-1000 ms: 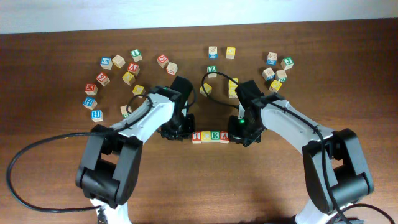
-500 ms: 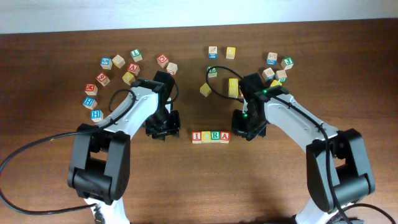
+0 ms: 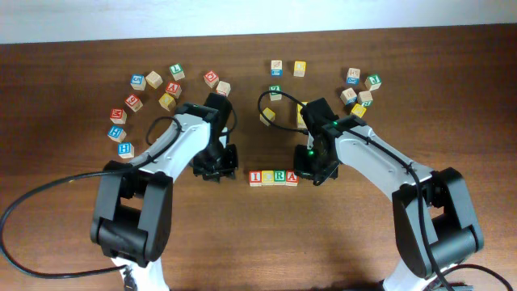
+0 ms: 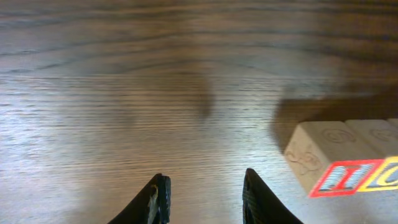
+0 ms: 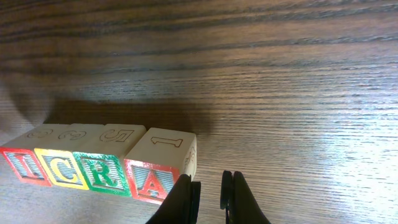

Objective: Spell out ICRA

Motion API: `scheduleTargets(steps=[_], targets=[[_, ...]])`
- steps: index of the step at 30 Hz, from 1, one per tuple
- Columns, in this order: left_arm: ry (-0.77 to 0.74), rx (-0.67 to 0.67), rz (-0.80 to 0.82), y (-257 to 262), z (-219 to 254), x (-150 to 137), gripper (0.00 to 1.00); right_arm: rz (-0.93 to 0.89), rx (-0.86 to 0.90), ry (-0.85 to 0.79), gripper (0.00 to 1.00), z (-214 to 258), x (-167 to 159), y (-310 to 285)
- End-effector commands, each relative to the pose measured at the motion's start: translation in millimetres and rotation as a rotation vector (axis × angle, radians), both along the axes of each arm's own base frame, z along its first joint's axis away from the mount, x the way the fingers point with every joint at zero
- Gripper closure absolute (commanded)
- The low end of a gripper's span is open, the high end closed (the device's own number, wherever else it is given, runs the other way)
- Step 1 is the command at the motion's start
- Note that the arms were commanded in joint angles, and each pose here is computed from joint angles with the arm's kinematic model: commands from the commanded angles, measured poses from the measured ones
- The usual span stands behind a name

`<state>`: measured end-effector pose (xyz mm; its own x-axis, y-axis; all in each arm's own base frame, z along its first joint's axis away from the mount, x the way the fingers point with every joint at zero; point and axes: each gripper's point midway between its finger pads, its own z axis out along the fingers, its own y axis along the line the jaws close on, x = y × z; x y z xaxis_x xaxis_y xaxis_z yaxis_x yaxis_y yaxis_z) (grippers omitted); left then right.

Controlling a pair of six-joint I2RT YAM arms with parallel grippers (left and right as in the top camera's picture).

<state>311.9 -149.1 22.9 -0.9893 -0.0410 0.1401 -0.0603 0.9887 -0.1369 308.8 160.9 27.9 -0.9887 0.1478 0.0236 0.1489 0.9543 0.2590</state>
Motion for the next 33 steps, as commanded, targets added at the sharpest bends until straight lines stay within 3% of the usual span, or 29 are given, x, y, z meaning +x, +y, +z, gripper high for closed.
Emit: scheduleTargets(steps=[1, 3, 8, 33], targets=[[-0.053, -0.012, -0.004, -10.8, 8.3, 6.8, 0.73, -0.008, -0.037, 0.014, 0.92, -7.9, -4.6, -6.0], [-0.06, -0.015, -0.016, -15.7, 7.4, 6.9, 0.85, -0.009, -0.056, 0.02, 0.92, -14.1, -9.1, -10.4], [-0.053, -0.013, -0.023, -22.7, -3.7, 7.3, 1.0, -0.005, -0.006, 0.008, 0.96, -20.0, -9.0, -2.9], [-0.023, -0.09, -0.022, -38.6, -15.4, 7.5, 1.0, 0.001, 0.05, -0.034, 0.96, -16.5, 1.6, 8.0]])
